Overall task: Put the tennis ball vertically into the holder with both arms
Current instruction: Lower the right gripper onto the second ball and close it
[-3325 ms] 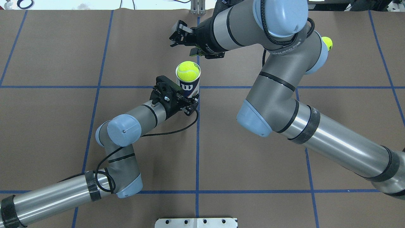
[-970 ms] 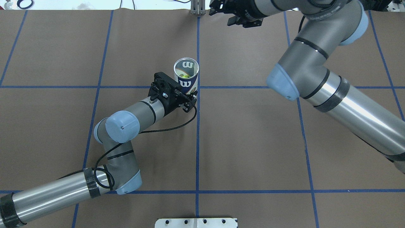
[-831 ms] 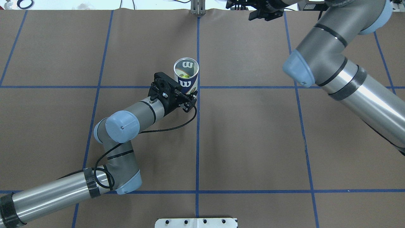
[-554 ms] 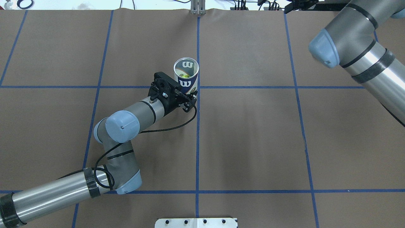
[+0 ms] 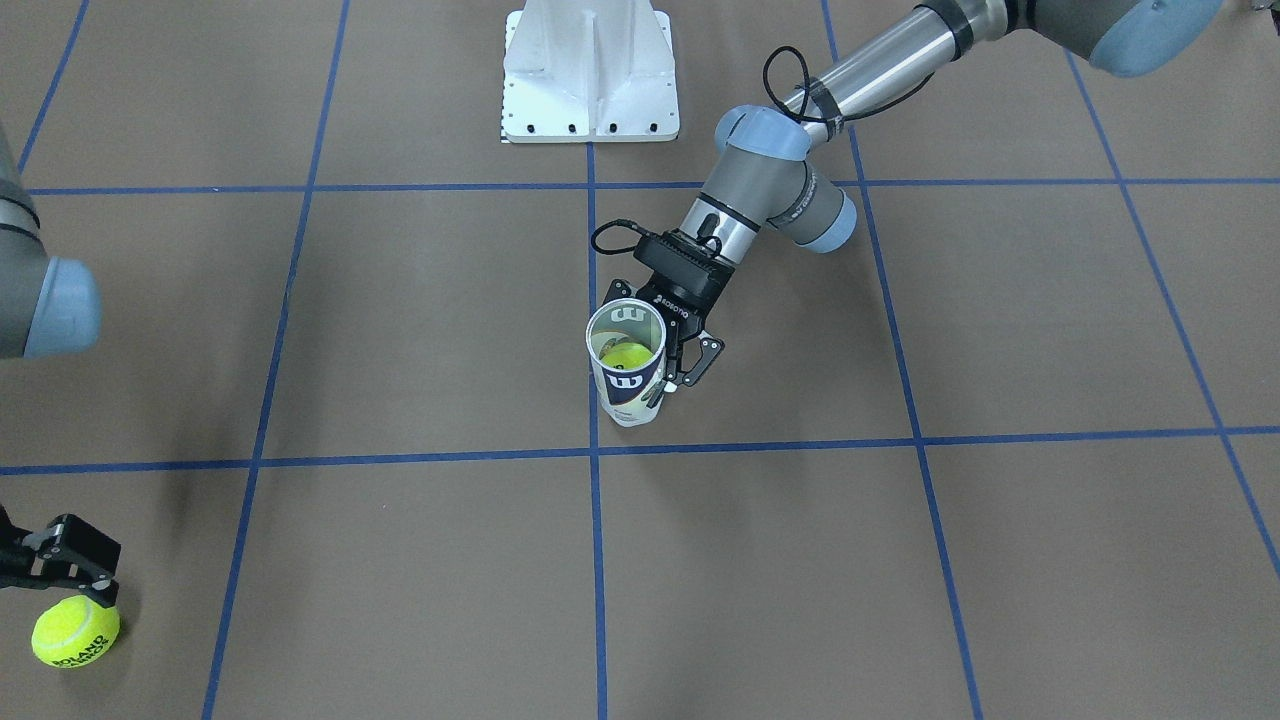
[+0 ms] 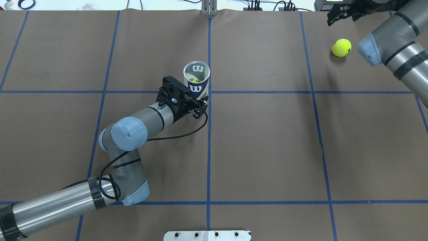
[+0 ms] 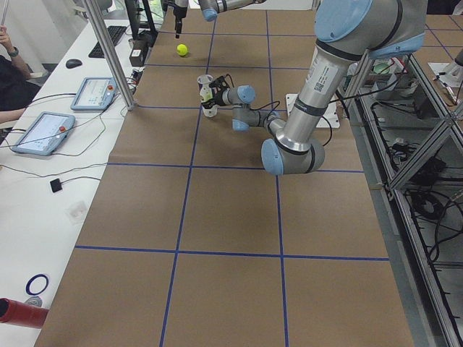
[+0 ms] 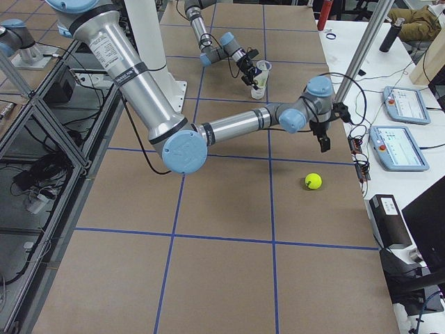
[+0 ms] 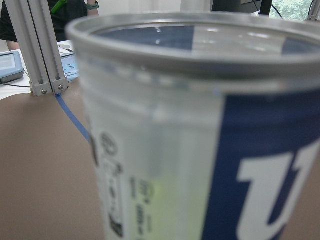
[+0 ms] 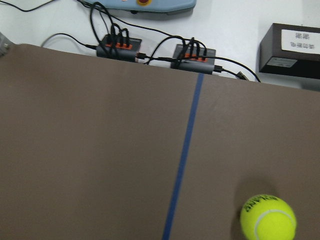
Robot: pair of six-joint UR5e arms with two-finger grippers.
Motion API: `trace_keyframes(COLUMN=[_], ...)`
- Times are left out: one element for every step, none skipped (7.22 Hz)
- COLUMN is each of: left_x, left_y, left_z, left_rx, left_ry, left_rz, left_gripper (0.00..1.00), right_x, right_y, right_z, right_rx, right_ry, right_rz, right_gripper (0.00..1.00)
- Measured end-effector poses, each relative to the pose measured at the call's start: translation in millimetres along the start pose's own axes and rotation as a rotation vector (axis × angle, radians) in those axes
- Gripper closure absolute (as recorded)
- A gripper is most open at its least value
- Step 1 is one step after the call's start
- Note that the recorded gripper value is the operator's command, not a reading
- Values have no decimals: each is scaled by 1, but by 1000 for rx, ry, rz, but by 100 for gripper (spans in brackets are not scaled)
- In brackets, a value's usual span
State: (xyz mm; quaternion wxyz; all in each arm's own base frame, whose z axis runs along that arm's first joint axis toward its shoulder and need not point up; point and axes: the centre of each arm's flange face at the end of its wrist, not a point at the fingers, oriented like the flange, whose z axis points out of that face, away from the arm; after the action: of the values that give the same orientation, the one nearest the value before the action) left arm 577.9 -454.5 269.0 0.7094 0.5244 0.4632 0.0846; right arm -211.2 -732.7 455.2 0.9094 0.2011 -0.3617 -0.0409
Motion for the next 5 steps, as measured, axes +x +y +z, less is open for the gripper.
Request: trace_keyframes(left_x=[0,-1,-1,-2,-2], left_y=[1,2,2,3,3], left_z=[0,0,0,-1,-1], left_rx=[-1,-2,-4,-4,-3], left_ry=[0,-1,-1,0,1], left_rz=[0,1,1,1,1], left_gripper=[27,27,26,27,26], right_x=[25,32,30,26,23], right_y=[16,27,32,35,40], right_z=[34,57,71,80,90], right_rx=[15,20,20,16,8], right_ry=[31,65,90,102,114], right_rz=[-20,-35,-45,-52,-57], right_gripper=[0,0,0,0,0])
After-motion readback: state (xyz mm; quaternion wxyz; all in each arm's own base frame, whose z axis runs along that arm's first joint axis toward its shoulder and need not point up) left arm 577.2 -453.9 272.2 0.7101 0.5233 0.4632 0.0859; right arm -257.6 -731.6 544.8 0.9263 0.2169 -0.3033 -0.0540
